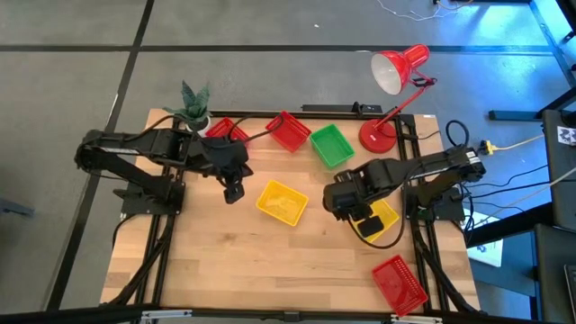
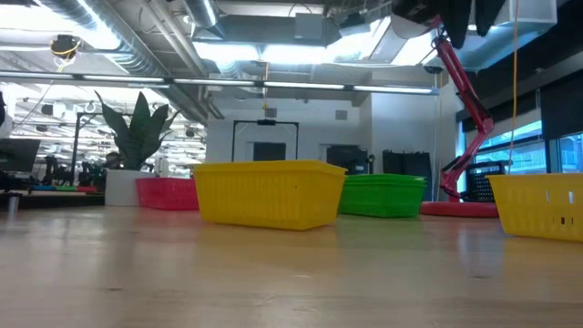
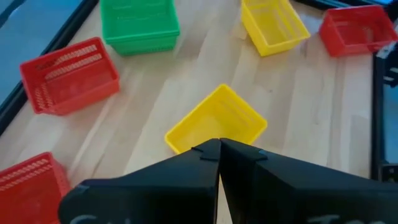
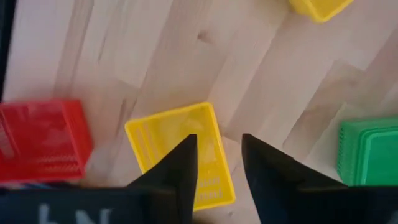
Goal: Stack baskets by color
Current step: Stack the right yellow bin on the left yellow bin
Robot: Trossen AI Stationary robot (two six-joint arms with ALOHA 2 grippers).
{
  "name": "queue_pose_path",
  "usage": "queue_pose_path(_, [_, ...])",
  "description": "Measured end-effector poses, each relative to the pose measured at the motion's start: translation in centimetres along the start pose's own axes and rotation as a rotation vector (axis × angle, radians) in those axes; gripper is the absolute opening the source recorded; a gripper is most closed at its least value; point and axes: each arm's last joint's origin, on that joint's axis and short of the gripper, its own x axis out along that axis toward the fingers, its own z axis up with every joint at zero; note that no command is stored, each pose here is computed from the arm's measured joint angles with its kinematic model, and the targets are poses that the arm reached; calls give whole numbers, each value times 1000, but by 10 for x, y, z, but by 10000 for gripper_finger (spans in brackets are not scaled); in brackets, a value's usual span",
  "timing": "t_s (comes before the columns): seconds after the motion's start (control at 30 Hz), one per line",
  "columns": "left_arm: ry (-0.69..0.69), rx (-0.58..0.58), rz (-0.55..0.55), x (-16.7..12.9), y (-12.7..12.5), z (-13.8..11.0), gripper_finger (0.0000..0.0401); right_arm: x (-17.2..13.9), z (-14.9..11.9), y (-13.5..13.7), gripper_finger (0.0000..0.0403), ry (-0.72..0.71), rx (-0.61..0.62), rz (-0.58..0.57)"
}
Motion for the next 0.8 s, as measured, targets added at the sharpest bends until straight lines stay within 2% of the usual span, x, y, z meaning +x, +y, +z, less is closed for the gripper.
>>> queue_pose_path(0.1, [10, 18, -15, 1, -1, 0, 0, 14, -4, 1, 133, 50, -61, 25])
queue_pose_path(0.33, [10, 30, -18, 1, -1, 0, 0, 70, -24, 3, 130, 227, -143, 87])
queue_pose_path(0.57, [10, 30, -18, 1, -1, 0, 0, 119, -39, -1, 130, 283, -199, -53])
queue_pose_path(0.8, [10, 29, -18, 1, -1, 0, 0, 143, -52, 0, 130, 301, -198, -41])
